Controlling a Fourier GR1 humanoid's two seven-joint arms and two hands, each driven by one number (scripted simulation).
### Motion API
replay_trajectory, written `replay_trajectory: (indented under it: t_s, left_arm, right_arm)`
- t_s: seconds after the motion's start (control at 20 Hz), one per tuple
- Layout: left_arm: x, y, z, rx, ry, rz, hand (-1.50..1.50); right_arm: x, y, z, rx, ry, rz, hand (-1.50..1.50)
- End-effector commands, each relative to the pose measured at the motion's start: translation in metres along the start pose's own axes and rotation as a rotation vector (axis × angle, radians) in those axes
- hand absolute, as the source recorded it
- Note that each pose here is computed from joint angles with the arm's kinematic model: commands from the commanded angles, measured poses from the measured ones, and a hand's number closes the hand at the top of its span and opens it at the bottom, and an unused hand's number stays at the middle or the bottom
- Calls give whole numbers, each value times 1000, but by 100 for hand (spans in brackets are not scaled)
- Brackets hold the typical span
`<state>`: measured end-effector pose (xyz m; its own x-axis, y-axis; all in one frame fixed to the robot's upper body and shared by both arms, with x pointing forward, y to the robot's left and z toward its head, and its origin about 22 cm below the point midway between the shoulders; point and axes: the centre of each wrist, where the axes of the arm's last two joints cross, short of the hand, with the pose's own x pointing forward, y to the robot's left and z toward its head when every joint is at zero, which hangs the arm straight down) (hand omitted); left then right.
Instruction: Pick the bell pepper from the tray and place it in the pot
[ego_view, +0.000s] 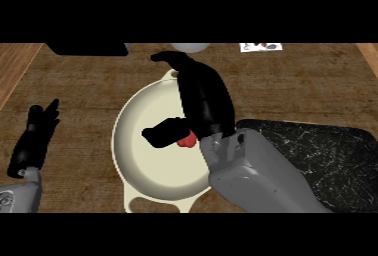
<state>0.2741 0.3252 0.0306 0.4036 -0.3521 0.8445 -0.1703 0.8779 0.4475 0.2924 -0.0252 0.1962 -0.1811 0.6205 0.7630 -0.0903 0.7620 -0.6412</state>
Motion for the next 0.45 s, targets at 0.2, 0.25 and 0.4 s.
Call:
replay_trajectory:
  t_s: [0.2, 0.25, 0.4]
  left_arm:
    - [-3, 5, 4, 14, 1, -2, 0]
    - [3, 6, 7, 21, 5, 4, 0]
    - [-14, 20, 14, 33, 10, 14, 0]
  right_arm:
    - [-17, -20, 2, -257, -12, -297, -150]
    - [-37, -15, -3, -302, 3, -297, -150]
    - [-44, -70, 16, -365, -1, -347, -150]
